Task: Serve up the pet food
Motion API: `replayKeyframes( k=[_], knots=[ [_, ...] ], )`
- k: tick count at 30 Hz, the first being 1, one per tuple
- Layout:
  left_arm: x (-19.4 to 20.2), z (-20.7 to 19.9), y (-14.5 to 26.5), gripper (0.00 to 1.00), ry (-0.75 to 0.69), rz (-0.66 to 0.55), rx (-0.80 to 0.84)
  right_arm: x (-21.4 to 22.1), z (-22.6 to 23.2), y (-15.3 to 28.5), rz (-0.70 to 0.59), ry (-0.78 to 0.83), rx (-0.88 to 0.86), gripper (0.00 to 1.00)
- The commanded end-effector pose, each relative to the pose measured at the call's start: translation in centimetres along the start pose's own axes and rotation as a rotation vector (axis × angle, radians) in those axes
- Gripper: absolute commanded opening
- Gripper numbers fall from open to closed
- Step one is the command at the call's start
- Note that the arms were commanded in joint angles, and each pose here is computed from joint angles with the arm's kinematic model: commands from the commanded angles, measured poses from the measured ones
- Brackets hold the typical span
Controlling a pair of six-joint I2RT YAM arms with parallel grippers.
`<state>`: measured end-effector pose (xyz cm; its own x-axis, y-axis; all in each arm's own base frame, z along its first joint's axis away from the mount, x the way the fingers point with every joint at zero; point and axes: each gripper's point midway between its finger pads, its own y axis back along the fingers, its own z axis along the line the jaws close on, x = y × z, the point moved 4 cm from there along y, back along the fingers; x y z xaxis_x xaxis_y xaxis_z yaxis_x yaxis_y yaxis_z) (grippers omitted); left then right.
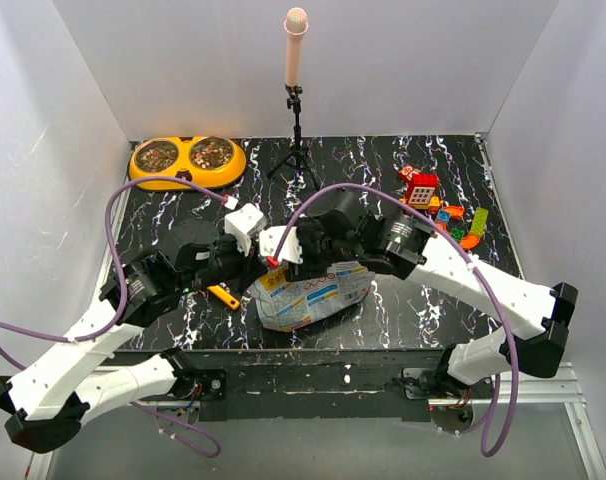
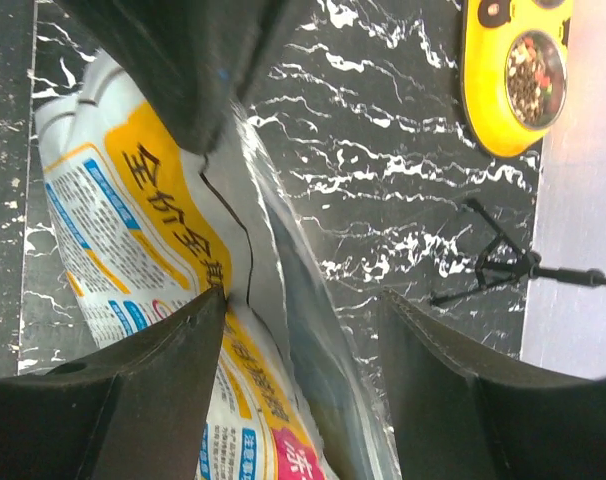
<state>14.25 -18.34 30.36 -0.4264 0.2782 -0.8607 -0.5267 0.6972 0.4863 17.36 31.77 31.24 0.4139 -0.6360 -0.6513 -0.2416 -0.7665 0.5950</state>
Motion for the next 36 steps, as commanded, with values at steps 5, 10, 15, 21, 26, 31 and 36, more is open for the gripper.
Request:
replayKeyframes(
  k=[5,10,15,21,26,31,36],
  knots=[
    [-2.5,-1.1,1.4,0.00,0.008,-0.148,0.056,-1.5,-1.5,-0.8,0.051,0.237,0.199,0.02],
    [-1.9,-1.0,1.2,0.00,0.008,-0.132,0.058,-1.0,-1.5,0.6,0.064,0.165,0.153,0.01],
    [-1.3,-1.1,1.1,0.00,0.023,-0.123,0.062,0.2,-1.4,1.2,0.058,0.101,0.142,0.21],
    [-1.2,-1.0,1.4,0.00,0.032,-0.121,0.058,2.3,-1.7,0.9,0.146,0.137,0.193,0.18],
    [-1.2,-1.0,1.5,0.00,0.032,-0.117,0.052,2.5,-2.0,1.5,0.183,0.134,0.195,0.01],
    [-1.2,-1.0,1.6,0.00,0.034,-0.113,0.050,2.9,-3.2,2.3,0.149,0.082,0.267,0.23],
    [-1.2,-1.0,1.8,0.00,0.035,-0.110,0.051,4.9,-3.8,3.1,0.232,0.130,0.329,0.10]
  ],
)
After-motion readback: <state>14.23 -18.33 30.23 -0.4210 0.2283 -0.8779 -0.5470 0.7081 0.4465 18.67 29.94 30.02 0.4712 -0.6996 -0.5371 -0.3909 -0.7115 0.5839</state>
